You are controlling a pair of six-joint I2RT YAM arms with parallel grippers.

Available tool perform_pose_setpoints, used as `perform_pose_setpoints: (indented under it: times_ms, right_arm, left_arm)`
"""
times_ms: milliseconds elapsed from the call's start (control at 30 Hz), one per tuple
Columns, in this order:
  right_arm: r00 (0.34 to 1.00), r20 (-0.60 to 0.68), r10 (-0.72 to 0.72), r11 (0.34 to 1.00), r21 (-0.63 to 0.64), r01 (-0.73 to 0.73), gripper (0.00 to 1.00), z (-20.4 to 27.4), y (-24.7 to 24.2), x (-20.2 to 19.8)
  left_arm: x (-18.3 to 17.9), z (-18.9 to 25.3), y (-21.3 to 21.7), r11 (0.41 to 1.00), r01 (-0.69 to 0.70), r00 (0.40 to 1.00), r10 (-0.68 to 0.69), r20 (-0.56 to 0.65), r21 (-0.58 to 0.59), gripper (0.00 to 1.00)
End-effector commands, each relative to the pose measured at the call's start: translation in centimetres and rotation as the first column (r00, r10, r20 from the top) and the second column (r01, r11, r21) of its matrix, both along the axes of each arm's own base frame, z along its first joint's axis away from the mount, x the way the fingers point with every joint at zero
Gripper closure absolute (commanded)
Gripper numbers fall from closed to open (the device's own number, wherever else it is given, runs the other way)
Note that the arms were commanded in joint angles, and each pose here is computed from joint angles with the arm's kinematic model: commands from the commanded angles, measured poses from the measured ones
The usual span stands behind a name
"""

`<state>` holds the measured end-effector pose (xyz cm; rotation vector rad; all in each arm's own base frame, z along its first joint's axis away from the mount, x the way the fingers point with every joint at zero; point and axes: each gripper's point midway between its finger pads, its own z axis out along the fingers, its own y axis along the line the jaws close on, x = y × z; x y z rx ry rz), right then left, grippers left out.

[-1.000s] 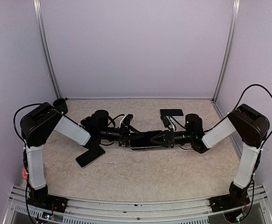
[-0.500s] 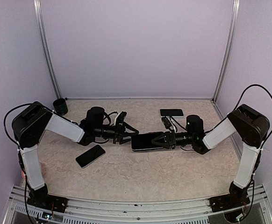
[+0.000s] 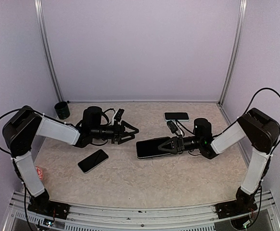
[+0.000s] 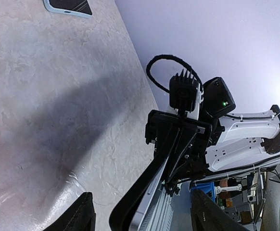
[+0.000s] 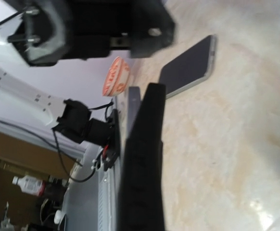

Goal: Put the phone into the phone case
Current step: Pass from the left arm to the right, then press the phone against the phone case.

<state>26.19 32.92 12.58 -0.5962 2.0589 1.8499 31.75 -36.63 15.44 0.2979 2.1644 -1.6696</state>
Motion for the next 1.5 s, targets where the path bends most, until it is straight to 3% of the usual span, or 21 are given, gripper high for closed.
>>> perform_pose_setpoints:
  times_ms: [0,267,633,900,1467]
  right_arm:
    - [0.985,0.161,0.066,0.994,0.08,-0.079,1.0,3.7,-0.3,-1.2]
    - [0.964,0.245,0.102,0.987,0.095,-0.129,1.0,5.0,-0.7,-2.3]
    - [0.945,0.303,0.121,0.98,0.115,-0.163,1.0,6.1,-1.0,-3.2]
    - [0.938,0.324,0.122,0.978,0.123,-0.17,1.0,6.7,-1.1,-3.5]
    - [0.949,0.298,0.1,0.987,0.092,-0.133,1.0,5.5,-1.0,-2.8]
  left_arm:
    - [-1.3,0.8,-0.9,0.998,0.053,0.997,-0.052,0.057,-0.015,0.33]
    - [-3.7,2.1,-2.8,0.985,0.167,0.981,-0.16,0.112,-0.049,0.27]
    - [-5.7,3.1,-3.5,0.962,0.254,0.961,-0.241,0.134,-0.096,0.41]
    - [-6.5,2.6,-4.2,0.955,0.283,0.954,-0.271,0.124,-0.093,0.43]
    - [-6.7,2.5,-4.7,0.955,0.284,0.953,-0.272,0.132,-0.086,0.77]
